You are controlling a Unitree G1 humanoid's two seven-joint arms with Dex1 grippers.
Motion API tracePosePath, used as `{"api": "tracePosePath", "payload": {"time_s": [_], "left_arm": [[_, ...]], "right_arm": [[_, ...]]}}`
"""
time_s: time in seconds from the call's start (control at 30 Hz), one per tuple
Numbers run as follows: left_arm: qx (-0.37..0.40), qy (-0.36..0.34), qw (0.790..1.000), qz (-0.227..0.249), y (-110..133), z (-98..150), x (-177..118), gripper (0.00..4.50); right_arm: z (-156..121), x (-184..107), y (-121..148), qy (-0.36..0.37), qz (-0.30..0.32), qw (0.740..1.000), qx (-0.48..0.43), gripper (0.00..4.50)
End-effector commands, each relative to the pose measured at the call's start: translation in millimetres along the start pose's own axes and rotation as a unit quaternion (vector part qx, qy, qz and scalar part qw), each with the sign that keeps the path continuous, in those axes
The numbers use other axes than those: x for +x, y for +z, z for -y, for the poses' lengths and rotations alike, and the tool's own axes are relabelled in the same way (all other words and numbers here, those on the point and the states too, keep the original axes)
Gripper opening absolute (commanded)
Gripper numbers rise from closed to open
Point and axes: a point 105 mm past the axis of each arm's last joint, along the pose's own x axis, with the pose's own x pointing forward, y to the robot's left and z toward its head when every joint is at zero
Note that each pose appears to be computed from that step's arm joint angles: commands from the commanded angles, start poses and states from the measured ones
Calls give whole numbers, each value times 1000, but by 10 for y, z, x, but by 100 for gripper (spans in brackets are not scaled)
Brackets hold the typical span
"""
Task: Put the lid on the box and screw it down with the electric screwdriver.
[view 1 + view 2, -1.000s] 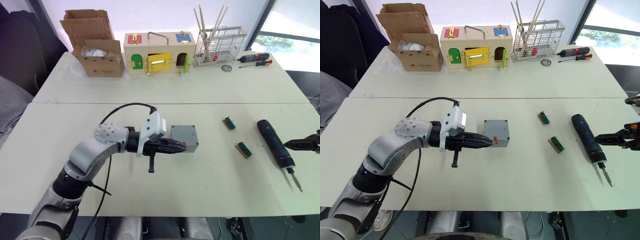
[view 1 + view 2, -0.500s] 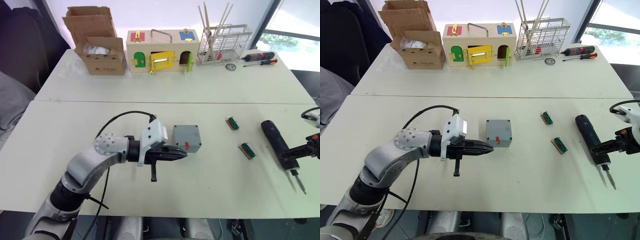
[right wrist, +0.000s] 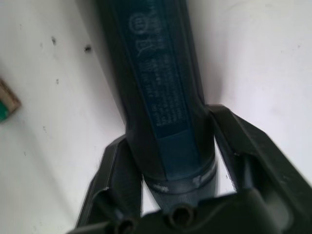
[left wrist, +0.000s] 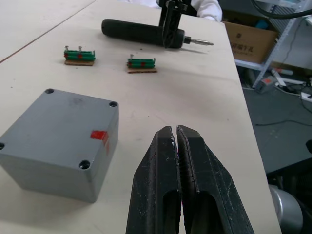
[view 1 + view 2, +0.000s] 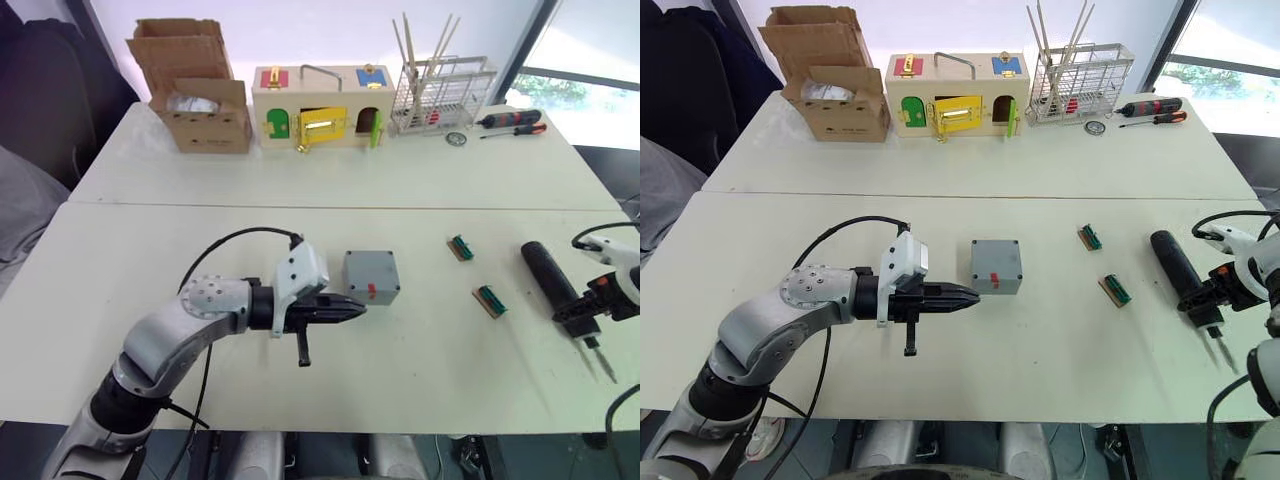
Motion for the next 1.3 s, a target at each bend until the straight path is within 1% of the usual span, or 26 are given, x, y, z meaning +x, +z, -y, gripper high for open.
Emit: {"api": "tracePosePath", "payload": {"time_s": [0.03,0.13,0.2,0.3,0.37,0.4,0.5,0.57,0.6,0.63,0.67,0.7,0.73,0.77,0.8,0.83,0.9,0.93,1.0,1.07,1.13,1.23,1.3], "left_arm": [[16,4,1000,10,79,29,-36,10],[17,9,1000,9,76,13,-46,10],[17,12,1000,7,63,-18,-62,10],[21,20,1000,-1,53,-111,-114,10],[24,19,1000,-5,63,-220,-170,10],[25,18,1000,-7,64,-270,-194,10],[32,16,999,-17,38,-378,-254,10],[42,16,999,-24,58,-495,-268,10],[44,15,999,-24,64,-534,-278,10],[44,16,999,-19,98,-589,-267,10],[43,15,999,-13,127,-630,-255,10],[41,14,999,-7,156,-663,-242,10],[38,13,999,-3,183,-692,-228,10],[36,12,999,0,193,-712,-235,10],[34,8,999,2,210,-718,-216,10],[33,5,999,2,221,-720,-201,10],[25,-9,1000,15,269,-710,-186,10],[26,-21,999,19,313,-692,-98,10],[30,-36,999,21,362,-664,31,10],[31,-45,998,23,380,-655,106,10],[31,-45,998,22,370,-686,195,10],[36,-34,999,7,285,-778,336,10],[35,-36,999,0,248,-793,388,10]], "right_arm": [[4,73,-80,4,-32,999,-7,181],[7,86,-91,5,-36,999,-8,181],[27,95,-61,-5,-27,1000,-11,181],[85,-51,165,-32,45,998,-23,181],[156,-432,487,-74,147,986,-37,181],[159,-630,619,-83,195,977,-35,181],[123,-974,823,-90,275,957,-24,181],[-43,-1341,1014,-54,376,925,-5,181],[-121,-1440,1064,-39,404,914,-1,181],[-334,-1536,1196,1,460,888,-17,181],[-553,-1614,1307,35,516,855,-36,181],[-775,-1697,1378,61,576,813,-58,181],[-985,-1769,1390,82,632,767,-76,181],[-1115,-1802,1372,89,665,737,-80,181],[-1306,-1739,1352,122,691,709,-69,181],[-1428,-1686,1321,143,705,692,-55,181],[-1655,-1550,1310,159,724,669,-47,181],[-1765,-1430,1312,192,731,655,-27,181],[-1918,-1284,1288,220,737,639,-7,181],[-1984,-1216,1260,230,742,629,11,181],[-2034,-1163,1233,233,744,626,19,181],[-2128,-1087,1216,237,737,633,11,181],[-2152,-1049,1211,237,733,637,8,181]]}}
